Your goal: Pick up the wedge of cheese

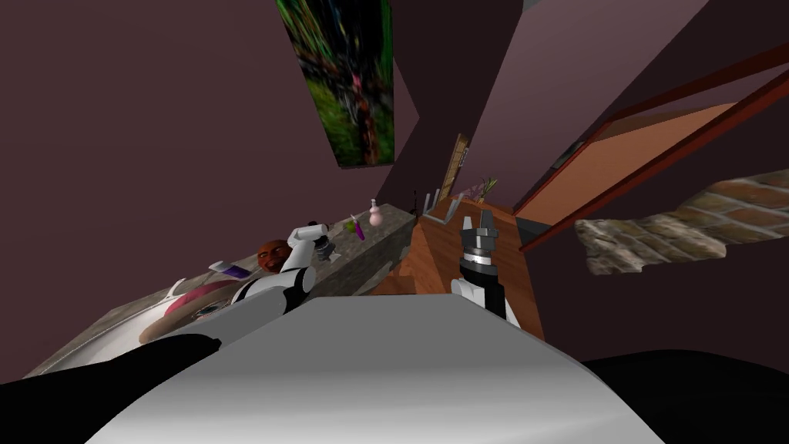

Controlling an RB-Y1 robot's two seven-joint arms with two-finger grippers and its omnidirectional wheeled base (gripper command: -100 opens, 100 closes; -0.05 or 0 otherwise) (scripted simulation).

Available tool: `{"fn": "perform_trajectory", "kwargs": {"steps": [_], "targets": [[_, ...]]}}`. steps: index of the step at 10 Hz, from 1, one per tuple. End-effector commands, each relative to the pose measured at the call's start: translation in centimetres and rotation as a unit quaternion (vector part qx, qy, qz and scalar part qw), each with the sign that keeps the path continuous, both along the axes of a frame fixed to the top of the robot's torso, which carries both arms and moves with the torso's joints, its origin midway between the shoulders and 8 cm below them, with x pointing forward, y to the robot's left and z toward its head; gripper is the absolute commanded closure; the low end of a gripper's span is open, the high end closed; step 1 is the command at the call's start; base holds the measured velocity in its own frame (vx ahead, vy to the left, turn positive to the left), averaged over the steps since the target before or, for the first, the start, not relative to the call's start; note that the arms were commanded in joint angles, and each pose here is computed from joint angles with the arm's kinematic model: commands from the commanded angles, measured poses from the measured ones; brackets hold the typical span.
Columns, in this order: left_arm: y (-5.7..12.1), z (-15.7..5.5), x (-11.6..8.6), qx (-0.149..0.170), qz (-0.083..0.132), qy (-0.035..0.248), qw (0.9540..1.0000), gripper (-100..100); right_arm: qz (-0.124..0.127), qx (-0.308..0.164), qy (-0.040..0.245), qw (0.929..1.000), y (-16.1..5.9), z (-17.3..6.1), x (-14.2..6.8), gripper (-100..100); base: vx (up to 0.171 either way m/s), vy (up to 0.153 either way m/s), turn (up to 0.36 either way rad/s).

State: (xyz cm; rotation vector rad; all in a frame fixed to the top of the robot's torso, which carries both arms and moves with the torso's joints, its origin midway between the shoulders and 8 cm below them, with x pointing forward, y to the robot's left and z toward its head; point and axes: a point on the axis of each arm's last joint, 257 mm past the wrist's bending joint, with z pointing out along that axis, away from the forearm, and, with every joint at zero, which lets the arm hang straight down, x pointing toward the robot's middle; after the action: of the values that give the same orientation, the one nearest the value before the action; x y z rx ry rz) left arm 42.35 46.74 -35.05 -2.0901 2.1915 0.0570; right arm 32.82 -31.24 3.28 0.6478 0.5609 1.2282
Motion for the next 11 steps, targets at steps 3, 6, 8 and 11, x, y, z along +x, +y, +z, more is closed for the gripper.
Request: {"fn": "perform_trajectory", "kwargs": {"steps": [3, 6, 8, 11], "targets": [[-6.4, 0.7, 1.9, 0.0, -0.028, 0.005, 0.9996, 100, 0.0, 0.0, 0.0, 1.0, 0.0, 0.0, 0.0, 0, 0.012, 0.134, 0.184], [-11.9, 1.6, 3.2, 0.002, -0.053, 0.003, 0.9986, 100, 0.0, 0.0, 0.0, 1.0, 0.0, 0.0, 0.0, 0, 0.015, 0.116, 0.162], [-14.1, 2.0, 3.6, 0.001, -0.062, 0.002, 0.9981, 100, 0.0, 0.0, 0.0, 1.0, 0.0, 0.0, 0.0, 0, 0.02, 0.081, 0.109], [-15.2, 2.3, 3.9, 0.001, -0.067, 0.0, 0.9978, 0, 0.0, 0.0, 0.0, 1.0, 0.0, 0.0, 0.0, 0, 0.005, 0.029, 0.045]]}}
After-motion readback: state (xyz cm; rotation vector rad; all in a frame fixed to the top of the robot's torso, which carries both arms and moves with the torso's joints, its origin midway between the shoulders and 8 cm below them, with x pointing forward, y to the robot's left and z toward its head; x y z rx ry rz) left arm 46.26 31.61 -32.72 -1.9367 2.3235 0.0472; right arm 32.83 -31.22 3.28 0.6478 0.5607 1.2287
